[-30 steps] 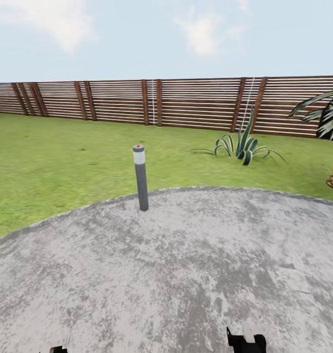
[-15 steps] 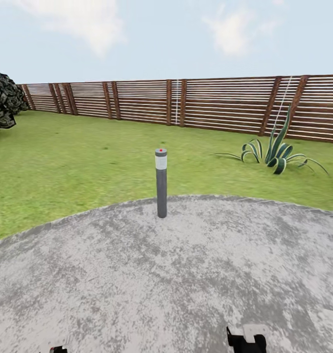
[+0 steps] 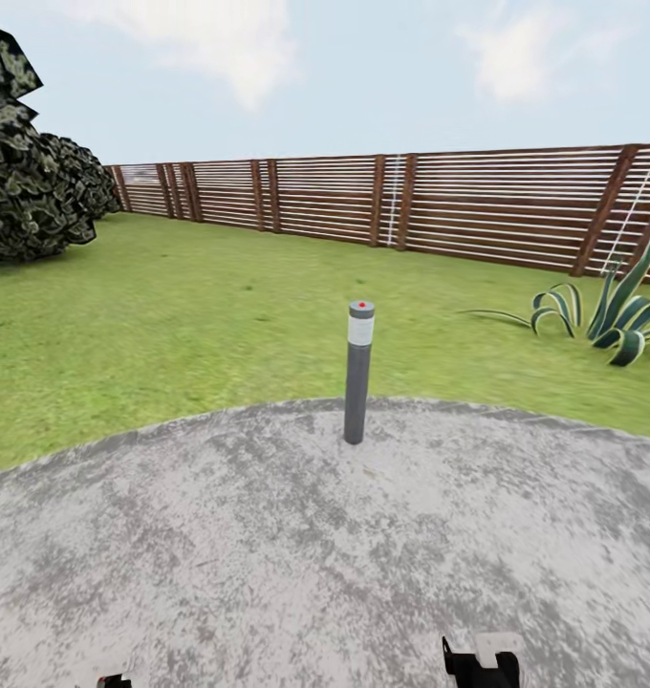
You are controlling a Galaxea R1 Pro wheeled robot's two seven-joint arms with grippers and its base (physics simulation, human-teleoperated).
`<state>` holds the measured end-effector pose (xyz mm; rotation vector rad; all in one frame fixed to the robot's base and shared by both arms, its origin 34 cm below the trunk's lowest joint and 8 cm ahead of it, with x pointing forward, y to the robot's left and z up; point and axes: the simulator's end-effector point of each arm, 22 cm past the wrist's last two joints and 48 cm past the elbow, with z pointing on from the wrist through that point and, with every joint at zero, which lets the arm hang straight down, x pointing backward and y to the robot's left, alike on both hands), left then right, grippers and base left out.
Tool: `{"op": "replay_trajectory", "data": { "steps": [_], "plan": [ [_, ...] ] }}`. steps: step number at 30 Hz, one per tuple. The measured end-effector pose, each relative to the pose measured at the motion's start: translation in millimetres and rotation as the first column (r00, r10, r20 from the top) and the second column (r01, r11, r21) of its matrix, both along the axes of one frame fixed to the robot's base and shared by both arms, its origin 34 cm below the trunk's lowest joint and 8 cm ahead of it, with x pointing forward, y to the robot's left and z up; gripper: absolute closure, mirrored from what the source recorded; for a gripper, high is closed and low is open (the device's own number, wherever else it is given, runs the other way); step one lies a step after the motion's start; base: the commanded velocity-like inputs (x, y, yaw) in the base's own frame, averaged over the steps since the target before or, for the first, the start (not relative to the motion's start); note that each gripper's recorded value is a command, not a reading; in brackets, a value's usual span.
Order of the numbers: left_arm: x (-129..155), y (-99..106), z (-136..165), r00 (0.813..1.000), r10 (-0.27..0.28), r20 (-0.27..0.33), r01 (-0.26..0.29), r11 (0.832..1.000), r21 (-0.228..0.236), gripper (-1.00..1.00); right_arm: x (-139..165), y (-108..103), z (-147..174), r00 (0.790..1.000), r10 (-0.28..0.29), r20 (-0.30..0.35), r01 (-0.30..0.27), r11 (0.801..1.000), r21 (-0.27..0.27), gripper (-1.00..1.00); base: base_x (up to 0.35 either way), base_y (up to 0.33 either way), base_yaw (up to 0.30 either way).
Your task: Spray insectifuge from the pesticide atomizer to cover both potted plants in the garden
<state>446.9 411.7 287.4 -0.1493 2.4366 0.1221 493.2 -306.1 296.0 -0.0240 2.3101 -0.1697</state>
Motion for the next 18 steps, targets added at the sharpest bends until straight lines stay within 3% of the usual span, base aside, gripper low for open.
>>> {"op": "replay_trajectory", "data": {
  "steps": [18],
  "plan": [
    [-0.1, 0.5, 0.1, 1.0, 0.0, 0.0, 0.0, 1.0, 0.001, 1.0, 0.0, 0.0, 0.0, 1.0, 0.0, 0.0, 0.0, 1.0, 0.0, -1.0, 0.338, 0.0, 0.277]
  ]
}}
